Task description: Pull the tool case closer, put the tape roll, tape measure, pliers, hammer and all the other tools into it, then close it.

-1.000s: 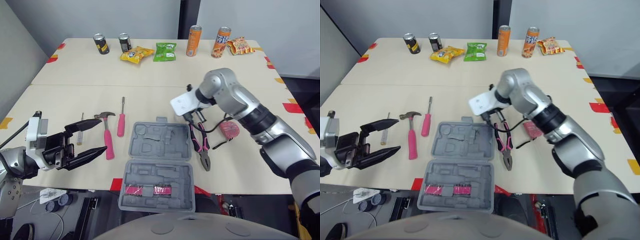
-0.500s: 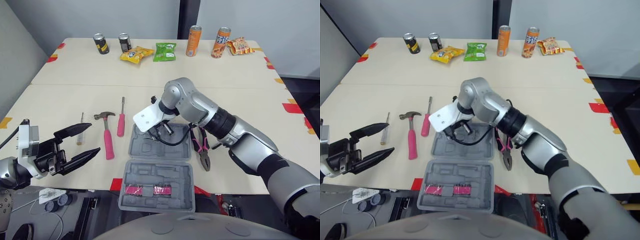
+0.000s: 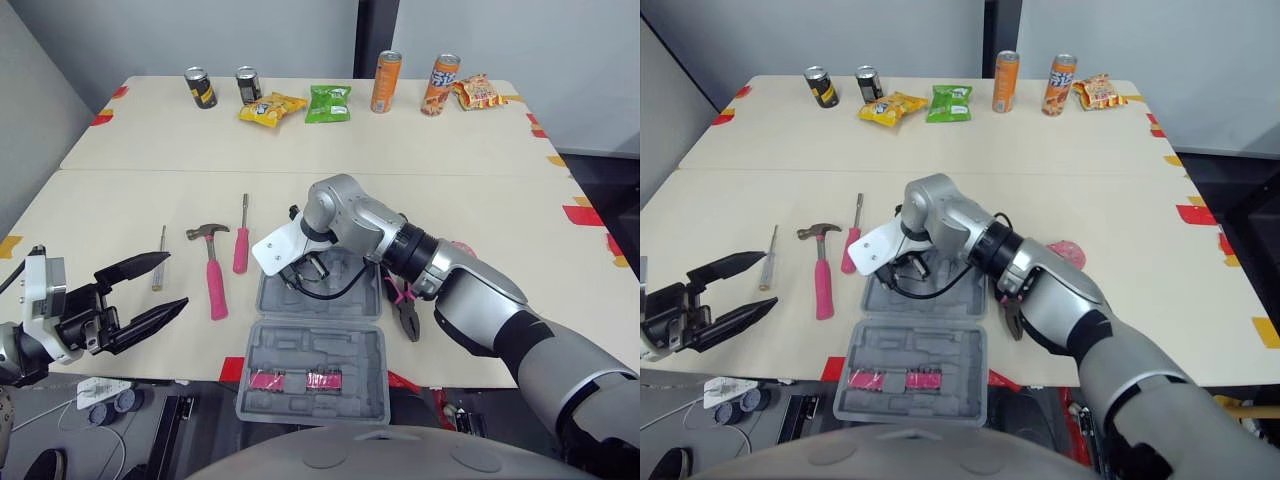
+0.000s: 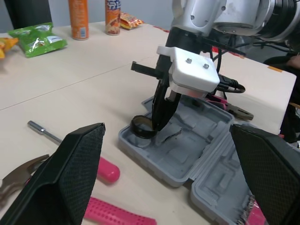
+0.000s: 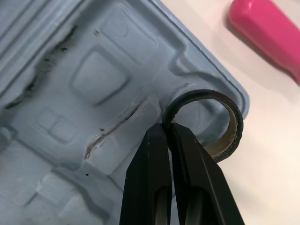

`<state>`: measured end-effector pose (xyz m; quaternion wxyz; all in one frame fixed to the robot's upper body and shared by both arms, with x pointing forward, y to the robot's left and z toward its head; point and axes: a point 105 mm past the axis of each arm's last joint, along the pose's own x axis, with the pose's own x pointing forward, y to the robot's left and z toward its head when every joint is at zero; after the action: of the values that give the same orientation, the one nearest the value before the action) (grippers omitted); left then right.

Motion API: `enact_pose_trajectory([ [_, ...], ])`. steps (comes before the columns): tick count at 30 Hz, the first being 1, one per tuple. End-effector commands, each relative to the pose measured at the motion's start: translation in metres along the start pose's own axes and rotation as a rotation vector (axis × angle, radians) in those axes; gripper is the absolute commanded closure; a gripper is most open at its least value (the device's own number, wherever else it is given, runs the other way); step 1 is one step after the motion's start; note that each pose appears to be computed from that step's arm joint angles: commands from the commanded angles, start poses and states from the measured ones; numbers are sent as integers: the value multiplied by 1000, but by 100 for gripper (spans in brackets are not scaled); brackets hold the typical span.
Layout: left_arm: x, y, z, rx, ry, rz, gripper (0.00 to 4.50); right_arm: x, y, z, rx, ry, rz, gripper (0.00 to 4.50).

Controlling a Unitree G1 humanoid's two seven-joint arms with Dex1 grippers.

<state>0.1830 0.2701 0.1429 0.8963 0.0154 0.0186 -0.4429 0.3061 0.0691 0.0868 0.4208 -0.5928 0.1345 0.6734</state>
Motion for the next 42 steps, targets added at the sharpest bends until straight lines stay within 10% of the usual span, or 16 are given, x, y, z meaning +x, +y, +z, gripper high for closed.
enact_pose_trajectory([
  [1, -8, 2, 6, 17, -17, 17, 0, -2, -9, 7, -35, -2, -36, 448],
  [33, -6, 5, 8, 25, -21, -4, 0, -8, -10, 7, -61, -19, -43, 448],
  [39, -6, 5, 7, 23, -21, -4, 0, -6, -13, 10, -45, -27, -85, 247],
  [42, -6, 5, 7, 21, -23, -5, 0, -12, -18, 12, -40, -31, -104, 247],
])
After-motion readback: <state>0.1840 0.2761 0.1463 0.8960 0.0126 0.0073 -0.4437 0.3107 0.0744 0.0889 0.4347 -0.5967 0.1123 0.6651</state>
